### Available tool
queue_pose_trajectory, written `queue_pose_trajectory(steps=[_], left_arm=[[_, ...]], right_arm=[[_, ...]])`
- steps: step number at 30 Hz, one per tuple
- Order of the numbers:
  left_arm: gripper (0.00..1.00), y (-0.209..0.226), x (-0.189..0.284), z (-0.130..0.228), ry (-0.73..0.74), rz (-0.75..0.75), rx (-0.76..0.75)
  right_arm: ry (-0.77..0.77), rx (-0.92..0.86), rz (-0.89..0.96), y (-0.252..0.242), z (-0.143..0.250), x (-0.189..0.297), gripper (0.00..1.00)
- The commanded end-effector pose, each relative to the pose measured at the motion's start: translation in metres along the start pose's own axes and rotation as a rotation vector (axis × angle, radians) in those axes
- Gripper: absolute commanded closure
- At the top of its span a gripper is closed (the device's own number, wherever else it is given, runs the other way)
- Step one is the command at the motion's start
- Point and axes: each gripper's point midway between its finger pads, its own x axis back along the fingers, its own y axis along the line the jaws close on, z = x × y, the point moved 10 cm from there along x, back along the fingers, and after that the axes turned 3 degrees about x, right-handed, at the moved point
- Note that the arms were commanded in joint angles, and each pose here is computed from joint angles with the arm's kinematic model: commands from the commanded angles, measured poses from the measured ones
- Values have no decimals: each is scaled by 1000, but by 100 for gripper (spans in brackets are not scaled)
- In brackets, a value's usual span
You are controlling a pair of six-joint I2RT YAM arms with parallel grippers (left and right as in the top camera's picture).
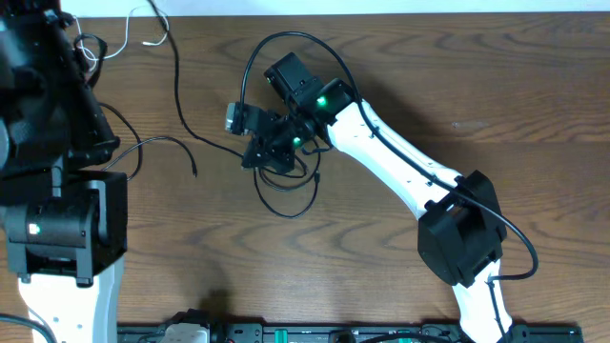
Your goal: Untangle cables
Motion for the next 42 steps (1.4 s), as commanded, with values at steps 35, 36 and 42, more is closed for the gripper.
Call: queue_pose_trajectory(steps=[35,36,42], left_arm=[[57,132,23,103,931,-483,-544],[56,133,24,103,945,-478,-572],[56,136,30,105,1013,-482,-570]], right_arm=[[-602,-411,416,70,-58,267,99],[-614,-407,429,71,-57,274,99],[-667,-443,457,74,-53,293,99]])
